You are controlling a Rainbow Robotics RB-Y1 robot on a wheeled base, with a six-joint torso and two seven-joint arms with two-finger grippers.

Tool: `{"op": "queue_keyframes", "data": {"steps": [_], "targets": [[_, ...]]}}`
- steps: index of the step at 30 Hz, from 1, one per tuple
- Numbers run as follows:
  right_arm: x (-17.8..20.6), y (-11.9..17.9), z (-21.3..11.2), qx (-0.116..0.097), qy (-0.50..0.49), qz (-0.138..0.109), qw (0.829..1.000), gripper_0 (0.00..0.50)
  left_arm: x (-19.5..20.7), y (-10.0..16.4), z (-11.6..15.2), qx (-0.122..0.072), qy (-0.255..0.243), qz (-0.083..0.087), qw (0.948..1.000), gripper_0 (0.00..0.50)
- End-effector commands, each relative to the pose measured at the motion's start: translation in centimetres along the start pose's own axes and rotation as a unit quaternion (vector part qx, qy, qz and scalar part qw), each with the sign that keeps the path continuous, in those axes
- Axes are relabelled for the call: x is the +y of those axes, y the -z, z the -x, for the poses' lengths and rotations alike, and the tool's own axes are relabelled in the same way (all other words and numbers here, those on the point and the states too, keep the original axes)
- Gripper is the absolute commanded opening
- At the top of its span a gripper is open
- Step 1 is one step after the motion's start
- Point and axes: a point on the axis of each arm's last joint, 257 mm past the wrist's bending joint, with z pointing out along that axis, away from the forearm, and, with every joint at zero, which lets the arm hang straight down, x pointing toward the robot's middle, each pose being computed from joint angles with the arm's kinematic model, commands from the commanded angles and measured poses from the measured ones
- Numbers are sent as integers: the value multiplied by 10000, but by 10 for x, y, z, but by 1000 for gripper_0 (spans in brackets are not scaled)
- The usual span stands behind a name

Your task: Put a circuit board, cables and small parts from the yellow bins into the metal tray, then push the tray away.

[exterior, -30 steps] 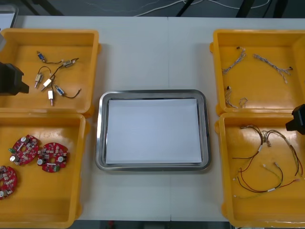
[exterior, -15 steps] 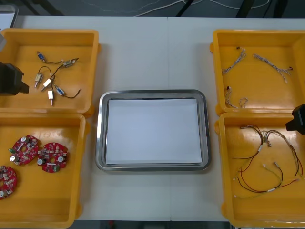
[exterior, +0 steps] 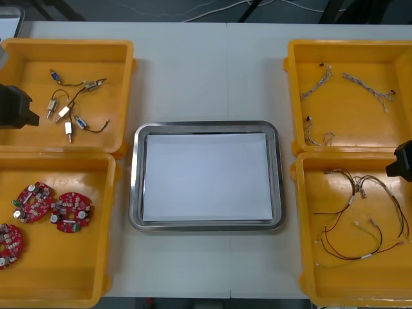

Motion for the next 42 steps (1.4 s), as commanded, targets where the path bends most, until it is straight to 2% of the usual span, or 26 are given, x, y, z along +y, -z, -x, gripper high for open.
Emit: {"op": "queue_keyframes", "data": {"steps": [1, 42], "targets": [[8, 0, -4, -3, 219, 34, 9998, 500, 4, 4, -2, -36, -543, 133, 9984, 500], [8, 0, -4, -3, 219, 34, 9998, 500, 4, 4, -2, -36, -543, 133, 9984, 500]]}}
